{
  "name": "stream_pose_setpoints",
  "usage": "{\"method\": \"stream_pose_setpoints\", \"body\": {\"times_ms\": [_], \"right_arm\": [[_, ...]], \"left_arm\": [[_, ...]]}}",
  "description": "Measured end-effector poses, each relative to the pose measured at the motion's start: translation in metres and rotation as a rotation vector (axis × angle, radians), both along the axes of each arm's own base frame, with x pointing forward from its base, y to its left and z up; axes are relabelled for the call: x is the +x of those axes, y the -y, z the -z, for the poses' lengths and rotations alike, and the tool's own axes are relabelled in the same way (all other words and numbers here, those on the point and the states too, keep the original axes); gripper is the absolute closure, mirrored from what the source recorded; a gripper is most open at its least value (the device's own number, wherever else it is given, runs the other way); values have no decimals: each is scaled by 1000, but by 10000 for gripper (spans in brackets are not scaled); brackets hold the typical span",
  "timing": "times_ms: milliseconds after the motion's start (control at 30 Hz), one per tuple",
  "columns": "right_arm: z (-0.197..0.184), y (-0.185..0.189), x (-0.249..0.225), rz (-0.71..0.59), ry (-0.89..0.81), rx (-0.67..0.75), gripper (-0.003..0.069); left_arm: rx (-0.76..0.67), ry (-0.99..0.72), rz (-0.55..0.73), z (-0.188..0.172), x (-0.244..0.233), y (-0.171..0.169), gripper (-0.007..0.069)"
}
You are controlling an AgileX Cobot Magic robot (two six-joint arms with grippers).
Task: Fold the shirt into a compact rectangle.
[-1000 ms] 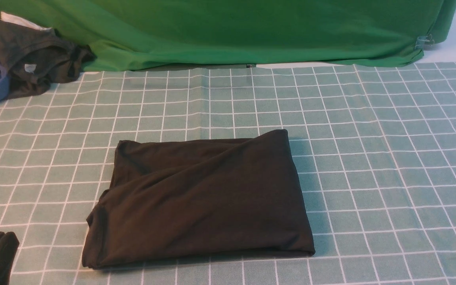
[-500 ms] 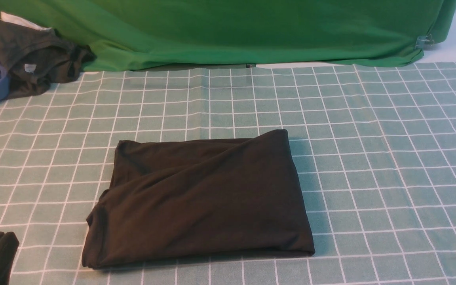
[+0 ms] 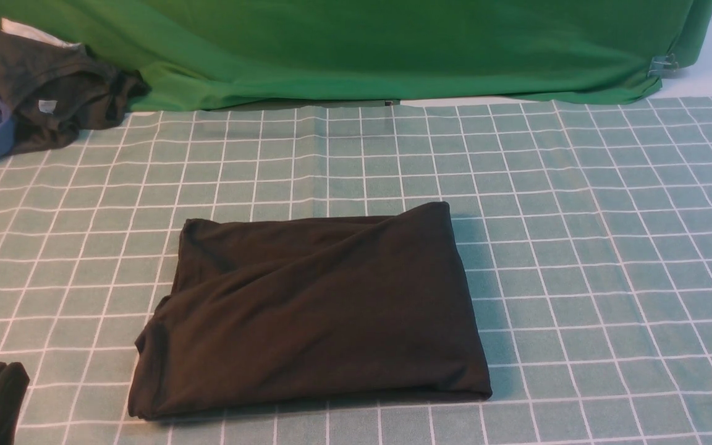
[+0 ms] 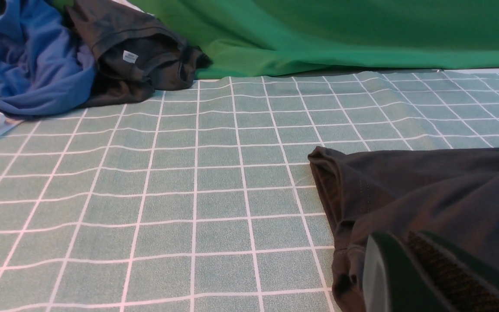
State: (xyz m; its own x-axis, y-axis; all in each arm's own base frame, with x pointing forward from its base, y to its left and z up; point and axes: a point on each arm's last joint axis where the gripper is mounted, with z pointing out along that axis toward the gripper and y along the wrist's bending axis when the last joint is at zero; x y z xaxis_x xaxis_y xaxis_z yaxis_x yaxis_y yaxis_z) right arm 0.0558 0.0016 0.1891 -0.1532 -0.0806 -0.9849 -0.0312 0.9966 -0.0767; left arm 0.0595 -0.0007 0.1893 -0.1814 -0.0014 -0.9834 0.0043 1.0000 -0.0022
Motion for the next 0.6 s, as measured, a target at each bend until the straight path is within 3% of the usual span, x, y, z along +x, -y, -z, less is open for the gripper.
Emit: {"method": "stream_pose_setpoints", "body": {"times_ms": [600], "right_arm": [[1, 0, 0, 0, -8, -2, 420]], "left_arm": [[7, -1, 0, 0, 0, 0, 610]]}}
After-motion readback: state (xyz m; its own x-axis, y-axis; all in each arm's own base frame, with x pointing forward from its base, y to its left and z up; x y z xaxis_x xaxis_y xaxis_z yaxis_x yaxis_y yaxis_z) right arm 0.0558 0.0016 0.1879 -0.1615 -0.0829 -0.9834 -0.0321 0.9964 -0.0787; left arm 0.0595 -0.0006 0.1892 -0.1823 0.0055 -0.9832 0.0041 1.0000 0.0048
